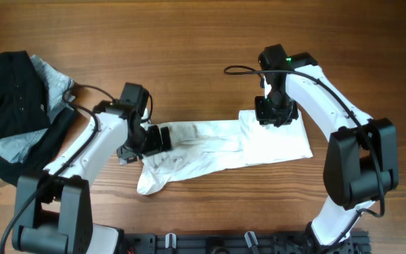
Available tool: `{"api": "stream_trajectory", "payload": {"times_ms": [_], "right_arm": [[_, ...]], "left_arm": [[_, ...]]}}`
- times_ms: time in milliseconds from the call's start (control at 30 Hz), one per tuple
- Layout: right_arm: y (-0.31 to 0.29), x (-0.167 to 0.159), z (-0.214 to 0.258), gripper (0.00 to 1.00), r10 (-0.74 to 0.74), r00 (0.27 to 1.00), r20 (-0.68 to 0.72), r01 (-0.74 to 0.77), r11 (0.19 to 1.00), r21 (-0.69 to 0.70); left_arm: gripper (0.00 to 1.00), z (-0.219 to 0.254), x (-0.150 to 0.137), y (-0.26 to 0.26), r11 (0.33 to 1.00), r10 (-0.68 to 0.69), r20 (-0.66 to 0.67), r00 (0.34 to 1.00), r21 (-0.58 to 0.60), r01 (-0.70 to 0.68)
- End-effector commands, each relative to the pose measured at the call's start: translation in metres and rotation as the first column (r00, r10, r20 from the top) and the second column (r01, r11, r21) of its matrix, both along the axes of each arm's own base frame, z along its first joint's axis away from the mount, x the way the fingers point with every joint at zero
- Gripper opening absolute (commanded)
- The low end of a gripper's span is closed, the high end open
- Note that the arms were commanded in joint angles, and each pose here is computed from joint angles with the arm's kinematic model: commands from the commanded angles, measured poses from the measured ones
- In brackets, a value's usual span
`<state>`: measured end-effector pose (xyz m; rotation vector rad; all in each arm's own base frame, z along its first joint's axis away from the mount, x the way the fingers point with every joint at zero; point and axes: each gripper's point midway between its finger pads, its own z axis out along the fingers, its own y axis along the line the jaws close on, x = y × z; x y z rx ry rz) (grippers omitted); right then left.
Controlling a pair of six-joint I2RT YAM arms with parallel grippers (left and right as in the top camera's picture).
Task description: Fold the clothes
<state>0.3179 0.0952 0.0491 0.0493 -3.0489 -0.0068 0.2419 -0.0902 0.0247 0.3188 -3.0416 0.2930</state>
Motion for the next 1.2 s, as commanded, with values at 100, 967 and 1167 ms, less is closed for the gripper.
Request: {"api": "stream_trajectory", "payload": {"times_ms": [100,967,1167], "right_arm": [[-0.001,0.0,0.002,0.36,-0.003,1.0,0.016,0.004,1.0,-0.013],[-0.046,0.025,0.036,0.35,-0.133,0.987,0.094,0.132,0.991,0.014],[-0.057,0.022,0.036,0.36,-0.137,0.987,0.08,0.137,0.991,0.01]], "left_arm": [[1.0,-0.018,-0.019,-0.018,0.983,-0.114,0.011,0.993,-0.141,0.114],[0.11,0.047,0.124,0.106,0.972,0.223,0.426,0.877,-0.027,-0.234],[0.1,0.071,0.127,0.101,0.975,0.203,0.409,0.889,-0.007,-0.22]]}}
